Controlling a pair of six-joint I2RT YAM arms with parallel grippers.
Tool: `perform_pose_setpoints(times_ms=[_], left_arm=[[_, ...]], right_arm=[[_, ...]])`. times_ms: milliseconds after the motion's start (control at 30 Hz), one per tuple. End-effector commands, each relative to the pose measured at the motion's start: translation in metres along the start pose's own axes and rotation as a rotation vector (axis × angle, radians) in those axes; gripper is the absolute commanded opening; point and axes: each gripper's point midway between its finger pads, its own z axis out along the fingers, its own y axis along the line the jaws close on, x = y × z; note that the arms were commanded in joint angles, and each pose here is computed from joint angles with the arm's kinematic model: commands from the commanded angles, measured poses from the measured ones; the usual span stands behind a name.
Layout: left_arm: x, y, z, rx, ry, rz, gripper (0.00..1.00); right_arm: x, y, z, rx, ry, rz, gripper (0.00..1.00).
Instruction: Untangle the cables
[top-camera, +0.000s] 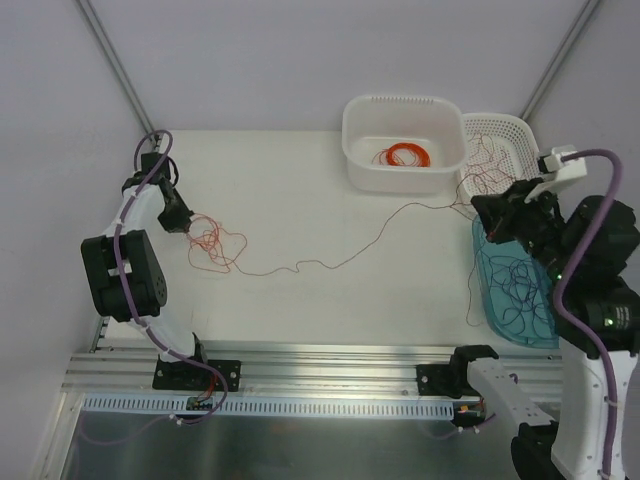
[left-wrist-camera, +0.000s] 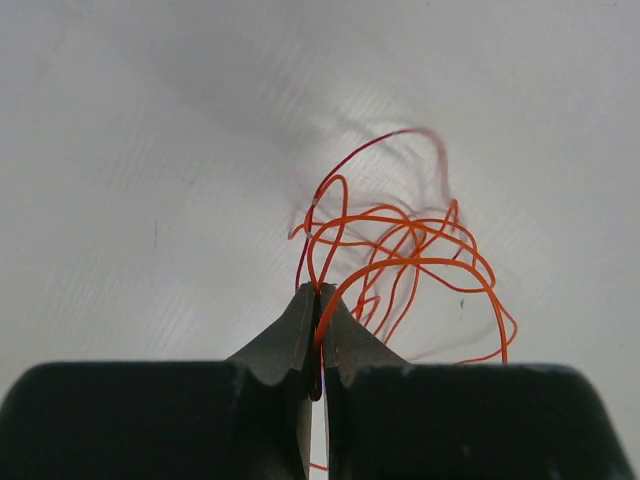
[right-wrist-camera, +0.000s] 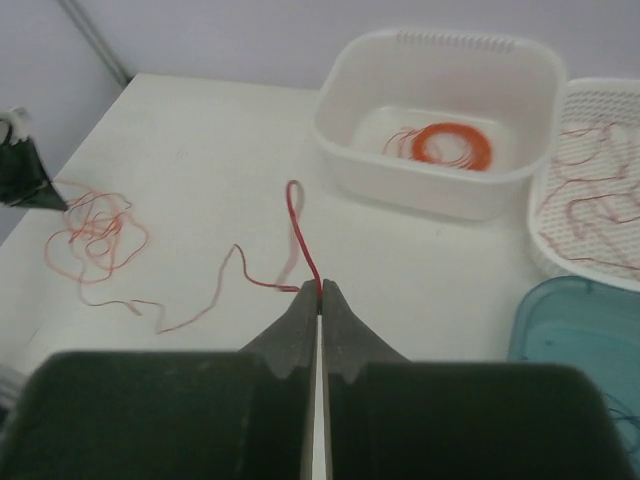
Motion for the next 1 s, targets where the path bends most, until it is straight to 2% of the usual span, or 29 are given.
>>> perform_pose_setpoints(times_ms=[0,100,200,233,267,300,367,467,733,867,967], left_arm=[[-0.002,-0.029,-0.026,0.156,-0.015,0.018,0.00],[0.010,-0.042,-0.037,0.201,-0.024,0.076,0.00],[0.025,-0.051,-0.047,0.243,-0.023,0.108,0.00],[0.034,-0.054,-0.048,0.261,-0.006,0.119,0.00],[0.037,-0.057,-0.051,0.275,-0.005,0.131,0.00],[0.042,-0.064,-0.059,0.300,-0.017,0.162,0.00],[0.053,-0.068,-0.063,0.312,-0.012,0.197,0.00],[0.065,-0.074,-0.072,0.343,-0.016,0.224,0.00],[0.085,-0.083,-0.091,0.414,-0.017,0.246,0.00],[0.094,-0.084,-0.093,0.428,-0.006,0.246,0.00],[0.097,-0.083,-0.095,0.435,-0.003,0.244,0.00]], right_arm=[[0.035,0.031,0.034,-0.220,0.140,0.089,0.01],[0.081,0.027,0.057,-0.221,0.266,0.146,0.01],[0.132,0.012,0.075,-0.144,0.406,0.175,0.01],[0.152,0.007,0.079,-0.117,0.461,0.191,0.03],[0.163,0.004,0.080,-0.096,0.501,0.196,0.09],[0.177,0.000,0.086,-0.065,0.554,0.189,0.19],[0.194,0.000,0.087,-0.049,0.625,0.158,0.48],[0.206,0.018,0.096,-0.097,0.663,0.045,0.57],[0.232,0.125,0.116,-0.504,0.684,-0.183,0.65],[0.273,0.194,0.122,-0.750,0.741,-0.208,0.66],[0.296,0.218,0.126,-0.825,0.762,-0.274,0.66]])
